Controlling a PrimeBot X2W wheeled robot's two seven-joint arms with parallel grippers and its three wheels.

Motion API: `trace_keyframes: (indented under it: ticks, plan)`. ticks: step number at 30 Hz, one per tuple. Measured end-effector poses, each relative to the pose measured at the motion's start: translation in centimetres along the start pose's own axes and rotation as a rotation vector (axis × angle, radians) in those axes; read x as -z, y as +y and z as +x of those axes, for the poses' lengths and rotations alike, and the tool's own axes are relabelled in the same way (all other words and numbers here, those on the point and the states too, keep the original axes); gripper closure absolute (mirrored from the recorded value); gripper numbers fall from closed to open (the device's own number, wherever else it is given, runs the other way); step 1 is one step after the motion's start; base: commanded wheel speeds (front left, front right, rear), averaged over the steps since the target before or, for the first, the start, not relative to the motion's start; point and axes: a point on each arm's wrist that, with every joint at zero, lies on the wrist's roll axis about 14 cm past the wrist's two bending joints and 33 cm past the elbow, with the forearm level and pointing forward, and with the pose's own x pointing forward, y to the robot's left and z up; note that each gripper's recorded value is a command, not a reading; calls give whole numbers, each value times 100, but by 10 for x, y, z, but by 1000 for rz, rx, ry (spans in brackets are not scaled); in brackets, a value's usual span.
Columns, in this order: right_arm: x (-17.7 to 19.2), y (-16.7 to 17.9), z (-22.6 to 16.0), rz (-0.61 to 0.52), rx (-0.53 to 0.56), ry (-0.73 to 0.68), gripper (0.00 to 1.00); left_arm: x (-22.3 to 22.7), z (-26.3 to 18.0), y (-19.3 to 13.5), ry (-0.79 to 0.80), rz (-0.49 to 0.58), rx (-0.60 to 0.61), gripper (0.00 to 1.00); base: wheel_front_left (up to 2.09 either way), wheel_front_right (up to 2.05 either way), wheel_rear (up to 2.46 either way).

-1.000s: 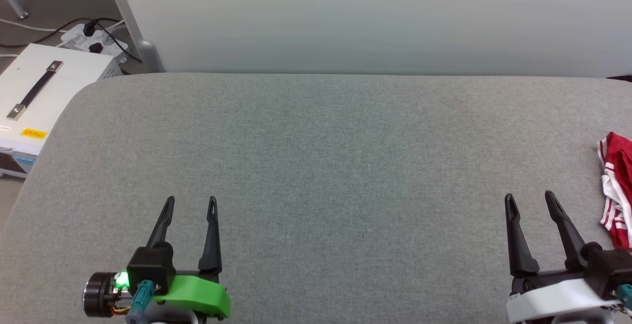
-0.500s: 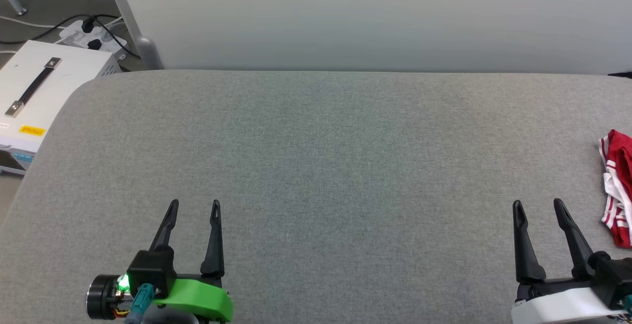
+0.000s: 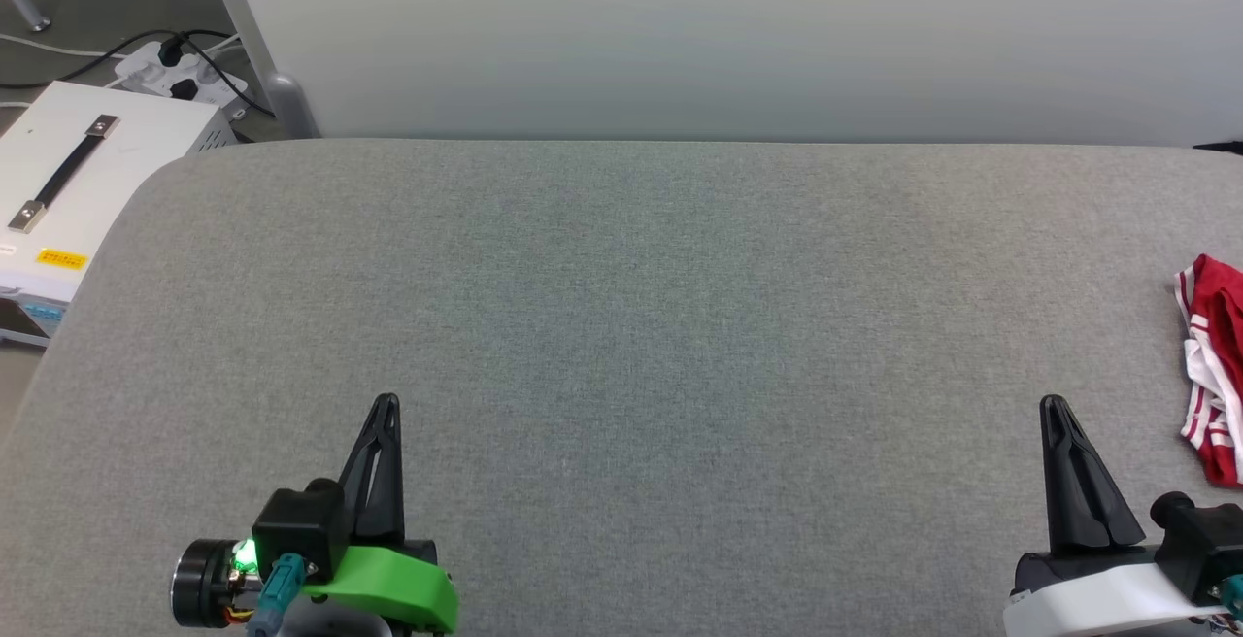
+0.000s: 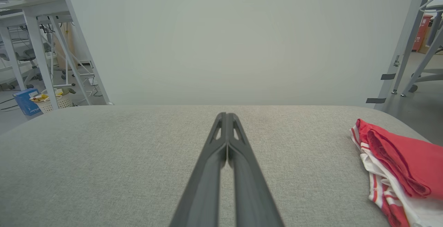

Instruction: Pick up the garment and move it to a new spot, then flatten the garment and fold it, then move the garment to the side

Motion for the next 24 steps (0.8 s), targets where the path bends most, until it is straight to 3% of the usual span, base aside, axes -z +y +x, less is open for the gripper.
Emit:
trace_keyframes:
  ticks: [24]
  plan:
    - [7, 2, 1, -24, -8, 50, 100, 1, 1, 0, 29, 7, -2, 100, 0, 0, 0]
